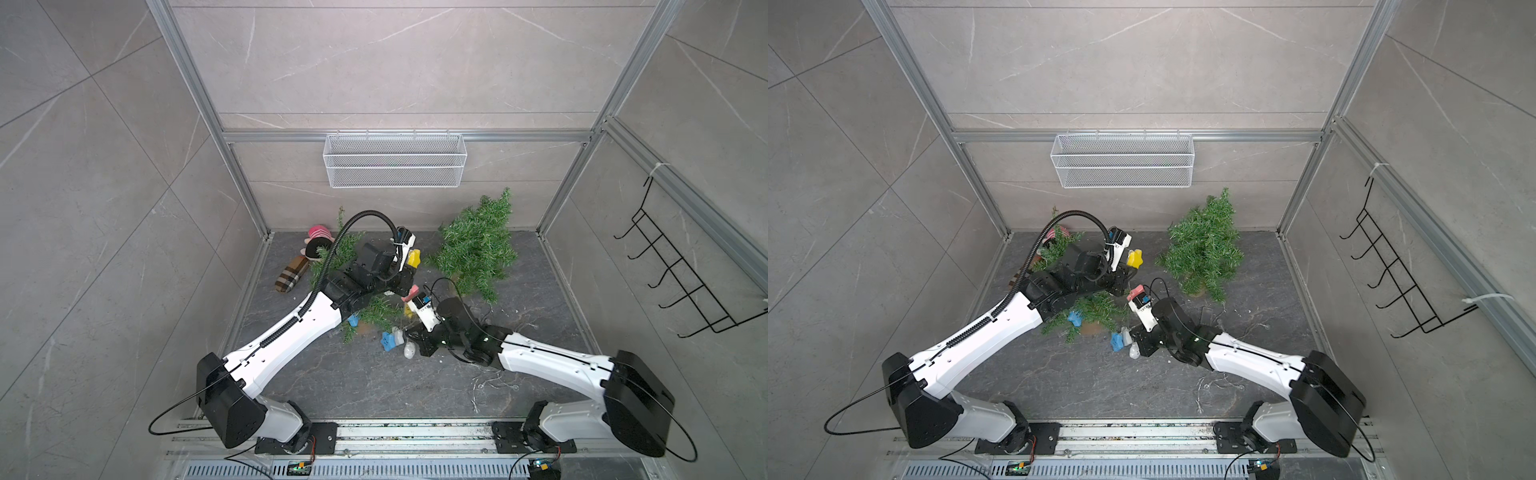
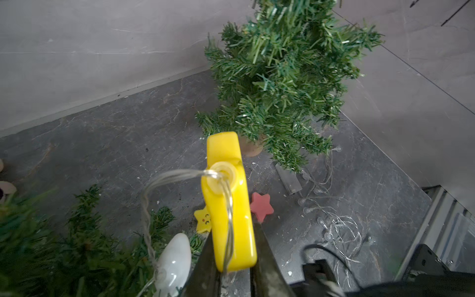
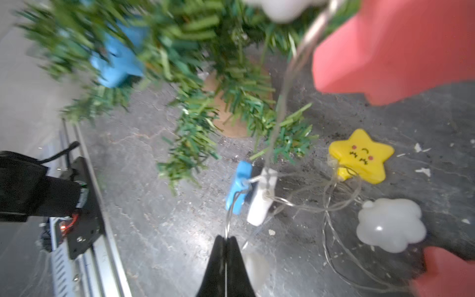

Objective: Wrap string light around the christmas tree
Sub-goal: Adjust the light string at the center of the board.

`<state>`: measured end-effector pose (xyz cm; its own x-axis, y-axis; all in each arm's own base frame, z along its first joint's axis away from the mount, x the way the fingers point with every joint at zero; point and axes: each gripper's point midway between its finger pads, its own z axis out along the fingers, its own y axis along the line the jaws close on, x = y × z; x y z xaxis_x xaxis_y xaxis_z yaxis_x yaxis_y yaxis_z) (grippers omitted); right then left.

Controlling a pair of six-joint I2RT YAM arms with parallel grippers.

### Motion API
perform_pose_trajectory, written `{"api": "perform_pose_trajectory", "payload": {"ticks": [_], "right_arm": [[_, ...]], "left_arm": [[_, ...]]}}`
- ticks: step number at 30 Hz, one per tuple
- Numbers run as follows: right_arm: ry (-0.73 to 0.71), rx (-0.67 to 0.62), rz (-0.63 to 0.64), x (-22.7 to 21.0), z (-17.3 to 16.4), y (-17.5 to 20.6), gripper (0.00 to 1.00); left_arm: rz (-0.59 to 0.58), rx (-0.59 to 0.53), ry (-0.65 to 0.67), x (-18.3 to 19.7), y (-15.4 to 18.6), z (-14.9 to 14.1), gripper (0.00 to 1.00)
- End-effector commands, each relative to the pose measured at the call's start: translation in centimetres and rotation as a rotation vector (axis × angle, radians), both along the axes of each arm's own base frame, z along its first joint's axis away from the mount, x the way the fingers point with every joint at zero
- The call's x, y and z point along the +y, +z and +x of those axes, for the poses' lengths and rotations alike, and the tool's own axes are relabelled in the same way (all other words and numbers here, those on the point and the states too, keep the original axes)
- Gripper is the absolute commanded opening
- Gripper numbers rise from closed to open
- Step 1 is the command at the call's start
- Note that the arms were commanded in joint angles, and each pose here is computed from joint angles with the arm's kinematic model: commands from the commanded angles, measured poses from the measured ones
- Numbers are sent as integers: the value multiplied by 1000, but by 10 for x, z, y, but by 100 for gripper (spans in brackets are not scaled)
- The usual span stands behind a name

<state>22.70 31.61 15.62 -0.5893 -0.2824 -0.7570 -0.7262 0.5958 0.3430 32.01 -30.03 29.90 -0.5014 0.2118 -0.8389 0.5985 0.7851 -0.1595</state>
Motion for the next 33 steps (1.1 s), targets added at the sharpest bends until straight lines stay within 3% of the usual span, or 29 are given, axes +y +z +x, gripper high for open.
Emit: {"api": "perform_pose_trajectory", "payload": {"ticks": [1, 9, 14, 19, 21, 22, 24, 27, 33], "right_arm": [[62, 79, 20, -8, -26, 19, 0], [182, 175, 94, 2, -64, 41, 0], [287, 372, 57, 8, -100, -13, 0], [124, 425, -80, -31, -80, -69, 3], [102, 400, -123, -37, -73, -74, 16], [91, 373, -116, -35, -68, -67, 28], [70, 296, -61, -27, -54, -41, 38], [2, 179, -14, -19, -25, -7, 44], [-222, -23, -29, -25, 33, 20, 53]], "left_arm": [[-17, -36, 58, 9, 9, 14, 0], [-46, -49, 33, -6, 18, 24, 0], [-85, -105, 29, -11, 51, 31, 0], [-143, -205, 33, -4, 106, 27, 0], [-171, -212, 18, -5, 115, 23, 0], [-182, -207, 14, -5, 117, 21, 0], [-206, -180, -14, -10, 114, 16, 0], [-225, -160, -48, -17, 114, 10, 0], [-221, -180, -56, -16, 124, 5, 0]]}}
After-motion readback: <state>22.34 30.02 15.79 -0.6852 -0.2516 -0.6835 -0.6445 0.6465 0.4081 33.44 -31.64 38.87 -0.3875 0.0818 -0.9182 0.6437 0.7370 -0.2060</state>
